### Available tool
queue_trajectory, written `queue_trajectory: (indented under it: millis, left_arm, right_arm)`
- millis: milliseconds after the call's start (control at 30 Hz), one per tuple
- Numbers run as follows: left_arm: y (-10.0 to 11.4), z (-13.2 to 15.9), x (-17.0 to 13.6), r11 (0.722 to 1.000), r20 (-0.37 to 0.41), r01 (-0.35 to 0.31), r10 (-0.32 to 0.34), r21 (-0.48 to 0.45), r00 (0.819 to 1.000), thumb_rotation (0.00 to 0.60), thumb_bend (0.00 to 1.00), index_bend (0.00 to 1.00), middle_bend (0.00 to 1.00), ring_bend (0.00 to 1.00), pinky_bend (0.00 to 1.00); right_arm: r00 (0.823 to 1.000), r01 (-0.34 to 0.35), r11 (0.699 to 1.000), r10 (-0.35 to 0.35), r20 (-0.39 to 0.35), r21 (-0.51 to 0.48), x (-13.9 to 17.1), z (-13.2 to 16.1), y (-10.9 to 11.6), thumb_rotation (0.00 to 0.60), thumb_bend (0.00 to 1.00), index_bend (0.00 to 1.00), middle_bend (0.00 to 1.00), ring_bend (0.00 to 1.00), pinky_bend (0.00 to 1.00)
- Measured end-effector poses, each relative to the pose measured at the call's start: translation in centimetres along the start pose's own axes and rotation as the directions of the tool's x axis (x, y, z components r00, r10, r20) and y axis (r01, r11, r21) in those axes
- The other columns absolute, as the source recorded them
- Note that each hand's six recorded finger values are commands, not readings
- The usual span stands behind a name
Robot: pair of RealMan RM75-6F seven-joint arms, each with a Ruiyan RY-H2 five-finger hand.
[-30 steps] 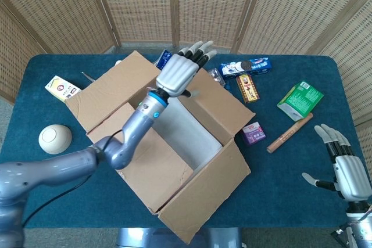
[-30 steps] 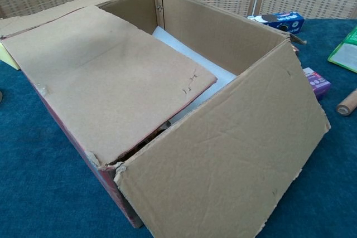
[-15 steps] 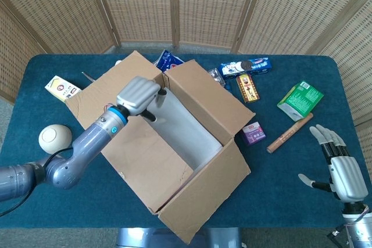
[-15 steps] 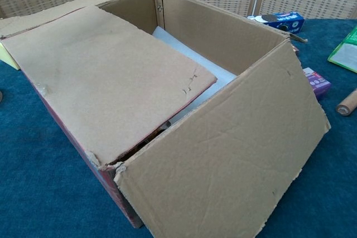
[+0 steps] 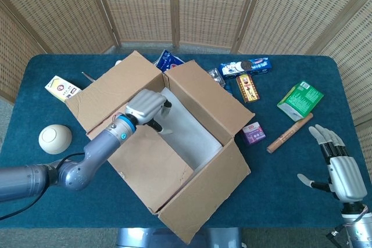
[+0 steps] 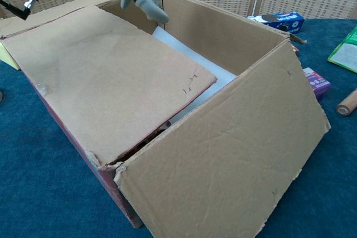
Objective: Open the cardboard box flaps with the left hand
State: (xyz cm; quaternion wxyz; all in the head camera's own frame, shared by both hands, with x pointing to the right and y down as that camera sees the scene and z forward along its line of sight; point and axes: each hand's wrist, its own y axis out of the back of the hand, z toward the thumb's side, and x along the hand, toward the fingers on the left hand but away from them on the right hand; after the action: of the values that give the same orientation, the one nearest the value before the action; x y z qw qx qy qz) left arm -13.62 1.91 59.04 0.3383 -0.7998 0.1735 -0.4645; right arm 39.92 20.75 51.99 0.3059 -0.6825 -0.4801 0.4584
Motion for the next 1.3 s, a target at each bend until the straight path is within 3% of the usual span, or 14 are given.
queue_trajectory:
  millis: [133, 233, 400, 733, 1133, 1300]
  left_arm:
    - [-1.4, 0.6, 0.3, 0.999, 0.004, 0.044, -0.044, -0.01, 0.999, 0.291, 0.0, 0.61, 0.49, 0.31, 0.33]
    - [-1.8, 0.8, 0.3, 0.998, 0.008, 0.054, -0.053, -0.022, 0.999, 0.269, 0.0, 0.62, 0.49, 0.3, 0.31]
    - [-2.4, 0.8, 0.0, 0.996, 0.009, 0.081, -0.08, -0.038, 0.997, 0.268, 0.0, 0.63, 0.49, 0.29, 0.3]
    - [-2.9, 0.2, -1.5, 0.977, -0.014, 0.205, -0.206, -0.065, 0.979, 0.273, 0.0, 0.65, 0.5, 0.3, 0.33]
    - [-1.7, 0.0, -3.5, 0.961, 0.021, 0.254, -0.253, -0.106, 0.967, 0.273, 0.0, 0.67, 0.51, 0.3, 0.36]
    - [-1.0, 0.1, -4.6, 0.962, 0.045, 0.245, -0.242, -0.119, 0.969, 0.266, 0.0, 0.67, 0.51, 0.31, 0.36]
  right_arm:
    - [1.0, 0.004, 1.0, -0.004, -0.001, -0.008, 0.1, 0.0, 0.2, 0.6, 0.0, 0.0, 0.0, 0.0, 0.0]
    - [1.0, 0.004, 1.0, -0.004, -0.001, -0.01, 0.1, -0.1, 0.3, 0.6, 0.0, 0.0, 0.0, 0.0, 0.0]
    - [1.0, 0.007, 1.0, -0.007, -0.003, -0.012, 0.1, -0.1, 0.3, 0.6, 0.0, 0.0, 0.0, 0.0, 0.0]
    - [1.0, 0.01, 1.0, -0.011, -0.005, -0.009, 0.1, 0.0, 0.4, 0.6, 0.0, 0.0, 0.0, 0.0, 0.0]
    - [1.0, 0.012, 1.0, -0.012, -0.011, 0.001, 0.2, 0.3, 0.2, 0.6, 0.0, 0.0, 0.0, 0.0, 0.0]
    - [1.0, 0.011, 1.0, -0.011, -0.018, 0.008, 0.2, 0.5, 0.1, 0.6, 0.0, 0.0, 0.0, 0.0, 0.0]
